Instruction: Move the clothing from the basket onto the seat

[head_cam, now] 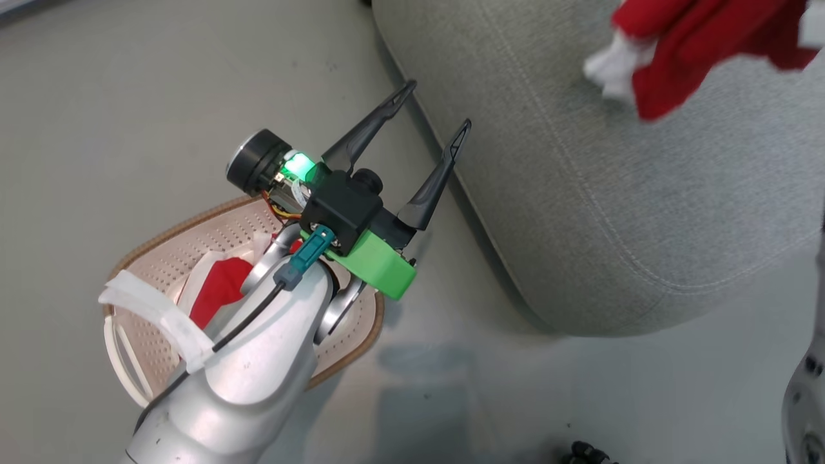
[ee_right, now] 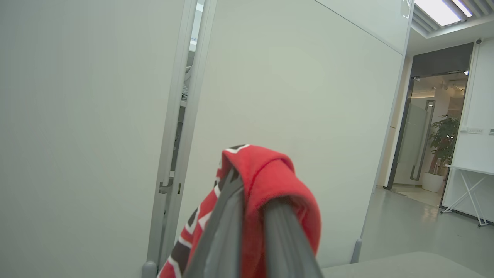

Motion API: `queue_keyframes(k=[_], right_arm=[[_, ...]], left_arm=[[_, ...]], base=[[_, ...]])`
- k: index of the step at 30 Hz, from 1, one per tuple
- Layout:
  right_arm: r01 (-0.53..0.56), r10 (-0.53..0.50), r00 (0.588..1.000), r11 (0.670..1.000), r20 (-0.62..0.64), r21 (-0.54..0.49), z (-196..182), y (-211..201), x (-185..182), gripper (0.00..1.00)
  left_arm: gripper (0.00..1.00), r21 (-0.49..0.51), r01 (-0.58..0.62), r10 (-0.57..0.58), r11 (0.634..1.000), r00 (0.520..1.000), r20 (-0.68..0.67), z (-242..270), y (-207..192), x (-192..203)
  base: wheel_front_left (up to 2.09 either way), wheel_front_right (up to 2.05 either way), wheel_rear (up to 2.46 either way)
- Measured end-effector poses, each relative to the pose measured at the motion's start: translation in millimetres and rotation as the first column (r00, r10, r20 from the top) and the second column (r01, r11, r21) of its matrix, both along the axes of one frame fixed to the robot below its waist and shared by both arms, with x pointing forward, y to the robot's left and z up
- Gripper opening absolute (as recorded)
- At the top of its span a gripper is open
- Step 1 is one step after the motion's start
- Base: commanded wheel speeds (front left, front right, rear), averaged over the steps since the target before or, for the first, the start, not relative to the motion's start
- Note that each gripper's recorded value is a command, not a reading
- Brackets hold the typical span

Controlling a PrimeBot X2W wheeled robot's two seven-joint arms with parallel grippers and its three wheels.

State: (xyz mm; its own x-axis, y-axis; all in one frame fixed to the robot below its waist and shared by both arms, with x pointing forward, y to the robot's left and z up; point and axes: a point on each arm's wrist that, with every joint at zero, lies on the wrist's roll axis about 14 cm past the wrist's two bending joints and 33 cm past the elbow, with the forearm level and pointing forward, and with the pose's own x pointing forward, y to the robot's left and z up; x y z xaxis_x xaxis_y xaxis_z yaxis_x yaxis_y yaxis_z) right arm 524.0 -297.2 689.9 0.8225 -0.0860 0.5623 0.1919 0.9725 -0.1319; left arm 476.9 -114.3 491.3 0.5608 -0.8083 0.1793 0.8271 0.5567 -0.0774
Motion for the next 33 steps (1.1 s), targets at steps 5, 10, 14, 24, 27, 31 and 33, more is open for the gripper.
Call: queue_keyframes(k=[5, 10, 14, 24, 27, 31, 33], right_arm=[[0.013, -0.01, 0.998, 0.999, 0.058, -0.052, 22, -6, 34, 0.0], [0.028, -0.024, 0.998, 0.996, 0.053, -0.08, 19, -12, 66, 0.0], [0.042, -0.041, 0.999, 0.996, 0.012, -0.082, 4, -20, 93, 0.0], [0.081, -0.096, 0.944, 0.995, -0.315, -0.058, -131, -38, 139, 0.0], [0.089, -0.093, 0.915, 0.996, -0.393, -0.029, -169, -38, 141, 0.0], [0.088, -0.085, 0.869, 0.996, -0.488, -0.017, -217, -35, 136, 0.0], [0.088, -0.08, 0.85, 0.996, -0.521, -0.01, -235, -34, 133, 0.0]], left_arm=[[1.0, 0.005, -0.018, 0.018, 1.0, 1.0, -0.021, -19, 7, 13], [1.0, 0.022, -0.034, 0.036, 0.999, 0.998, -0.055, -45, 15, 25], [1.0, 0.03, -0.042, 0.045, 0.999, 0.995, -0.089, -66, 20, 30], [1.0, 0.055, -0.058, 0.066, 0.997, 0.986, -0.15, -105, 30, 38], [1.0, 0.066, -0.068, 0.078, 0.995, 0.983, -0.164, -114, 36, 40], [1.0, 0.076, -0.079, 0.091, 0.994, 0.98, -0.176, -122, 42, 41], [1.0, 0.08, -0.085, 0.098, 0.993, 0.979, -0.181, -125, 44, 42]], base=[[0.0, 0.0, 0.0], [0.0, 0.0, 0.0], [0.0, 0.0, 0.0], [0.0, 0.0, 0.0], [0.0, 0.0, 0.0], [0.0, 0.0, 0.0], [0.0, 0.0, 0.0]])
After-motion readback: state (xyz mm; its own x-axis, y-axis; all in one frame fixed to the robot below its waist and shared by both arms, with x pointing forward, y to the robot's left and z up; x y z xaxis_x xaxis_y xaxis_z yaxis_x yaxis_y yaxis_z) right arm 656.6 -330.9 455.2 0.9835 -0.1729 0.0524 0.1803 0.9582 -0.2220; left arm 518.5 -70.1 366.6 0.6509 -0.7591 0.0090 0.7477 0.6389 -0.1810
